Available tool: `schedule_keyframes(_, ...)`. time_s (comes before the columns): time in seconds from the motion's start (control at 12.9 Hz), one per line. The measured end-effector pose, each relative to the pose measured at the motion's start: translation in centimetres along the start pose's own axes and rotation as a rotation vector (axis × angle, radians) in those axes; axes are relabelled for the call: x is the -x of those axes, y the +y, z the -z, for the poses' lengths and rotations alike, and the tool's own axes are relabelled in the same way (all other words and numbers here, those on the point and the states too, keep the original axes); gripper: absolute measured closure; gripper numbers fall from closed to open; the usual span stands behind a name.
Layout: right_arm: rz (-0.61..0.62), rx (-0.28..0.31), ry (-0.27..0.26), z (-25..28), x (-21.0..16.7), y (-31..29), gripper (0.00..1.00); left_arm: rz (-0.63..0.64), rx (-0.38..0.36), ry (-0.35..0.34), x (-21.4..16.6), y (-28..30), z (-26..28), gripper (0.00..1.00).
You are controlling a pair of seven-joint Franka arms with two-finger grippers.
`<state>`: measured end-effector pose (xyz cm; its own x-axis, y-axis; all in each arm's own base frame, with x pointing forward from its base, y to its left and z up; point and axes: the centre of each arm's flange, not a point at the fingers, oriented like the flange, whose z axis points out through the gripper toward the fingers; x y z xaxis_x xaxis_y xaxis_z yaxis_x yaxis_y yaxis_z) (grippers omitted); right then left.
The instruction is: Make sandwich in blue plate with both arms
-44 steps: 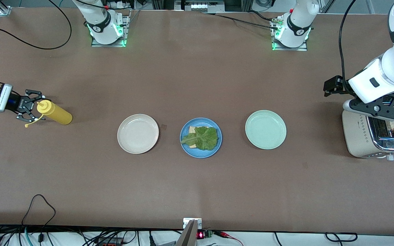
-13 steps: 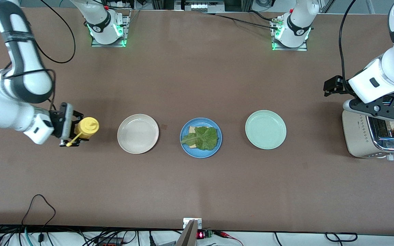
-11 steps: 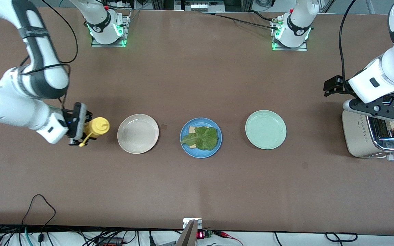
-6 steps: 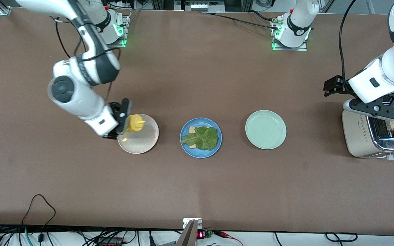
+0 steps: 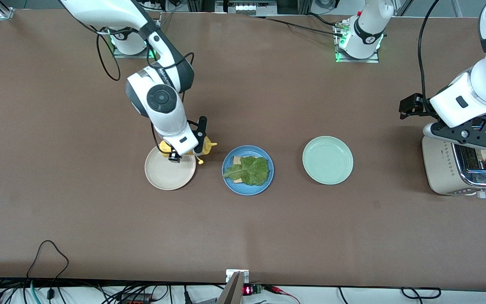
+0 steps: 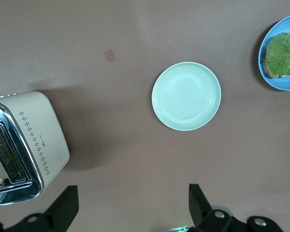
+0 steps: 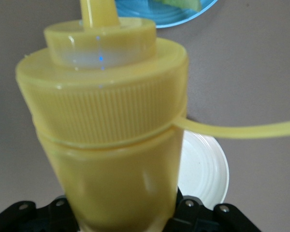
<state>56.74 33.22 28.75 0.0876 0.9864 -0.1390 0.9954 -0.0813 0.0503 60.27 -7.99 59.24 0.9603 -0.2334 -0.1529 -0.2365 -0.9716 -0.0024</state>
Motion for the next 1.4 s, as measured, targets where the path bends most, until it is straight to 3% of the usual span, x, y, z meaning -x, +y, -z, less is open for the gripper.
schedule_keyframes(0.31, 0.017, 0.031, -0.092, -4.0, -3.0, 0.1, 0.40, 0.000, 0.000, 0.000, 0.0, 0.0, 0.0, 0.00)
schedule_keyframes(0.78, -0.006, 0.045, -0.103, -4.7, -3.1, 1.1, 0.40, -0.013, 0.001, 0.000, -0.1, 0.7, 0.0, 0.00)
schedule_keyframes(1.09, -0.128, 0.021, -0.028, -1.0, 4.2, 6.1, 0.40, -0.025, 0.001, 0.001, -0.1, 1.4, 0.1, 0.00)
schedule_keyframes(1.4, -0.078, -0.089, 0.118, 4.1, 17.2, 9.7, 0.40, -0.023, 0.001, 0.001, -0.1, 1.3, 0.1, 0.00)
